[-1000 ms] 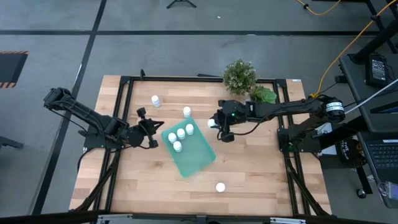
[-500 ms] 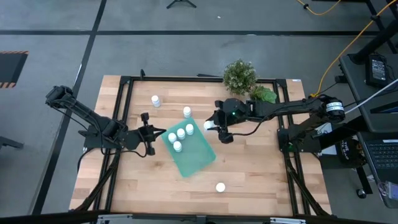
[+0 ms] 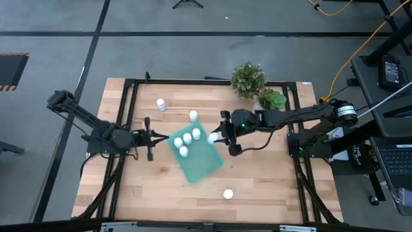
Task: Pick and place pill bottles into a basket
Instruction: Put the white medicine bottle into the green bin
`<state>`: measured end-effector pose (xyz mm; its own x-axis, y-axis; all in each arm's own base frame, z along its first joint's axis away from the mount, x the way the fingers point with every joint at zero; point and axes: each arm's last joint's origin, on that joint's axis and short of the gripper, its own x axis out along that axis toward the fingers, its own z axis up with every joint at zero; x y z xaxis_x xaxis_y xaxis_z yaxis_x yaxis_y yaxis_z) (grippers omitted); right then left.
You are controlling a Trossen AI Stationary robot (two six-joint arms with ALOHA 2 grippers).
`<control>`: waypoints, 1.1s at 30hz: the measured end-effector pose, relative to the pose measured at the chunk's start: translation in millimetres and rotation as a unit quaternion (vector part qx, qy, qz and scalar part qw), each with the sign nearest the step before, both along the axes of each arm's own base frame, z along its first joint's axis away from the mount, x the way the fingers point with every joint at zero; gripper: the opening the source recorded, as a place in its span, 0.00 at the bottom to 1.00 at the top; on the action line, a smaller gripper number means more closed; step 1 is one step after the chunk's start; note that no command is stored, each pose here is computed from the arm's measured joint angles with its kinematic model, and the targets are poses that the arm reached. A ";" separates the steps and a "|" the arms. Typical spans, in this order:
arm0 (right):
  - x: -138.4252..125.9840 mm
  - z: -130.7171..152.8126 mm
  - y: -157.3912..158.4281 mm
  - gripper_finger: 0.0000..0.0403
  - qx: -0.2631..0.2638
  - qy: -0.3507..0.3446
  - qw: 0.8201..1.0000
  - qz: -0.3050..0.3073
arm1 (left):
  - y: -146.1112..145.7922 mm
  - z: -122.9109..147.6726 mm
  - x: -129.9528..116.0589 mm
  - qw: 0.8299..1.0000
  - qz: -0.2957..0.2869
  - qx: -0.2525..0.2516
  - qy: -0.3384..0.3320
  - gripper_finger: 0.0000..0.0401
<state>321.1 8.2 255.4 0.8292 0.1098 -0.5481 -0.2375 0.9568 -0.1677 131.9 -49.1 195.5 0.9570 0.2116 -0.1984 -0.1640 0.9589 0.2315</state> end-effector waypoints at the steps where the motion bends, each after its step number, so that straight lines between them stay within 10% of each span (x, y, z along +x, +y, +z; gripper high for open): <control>1: 0.3 0.5 0.8 0.38 0.000 -0.003 1.000 0.001 | 0.1 0.6 -2.6 1.000 -0.025 -0.005 -0.005 0.00; 33: 69.3 -4.7 6.9 0.38 0.000 0.050 0.999 0.013 | 18.8 -8.3 -6.9 1.000 0.012 -0.021 -0.010 0.01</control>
<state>390.4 15.1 250.7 0.7669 0.1301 -0.6285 -0.2778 0.9500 -0.1424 125.1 -30.4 187.3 0.9554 0.2271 -0.1888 -0.1918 0.9632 0.1881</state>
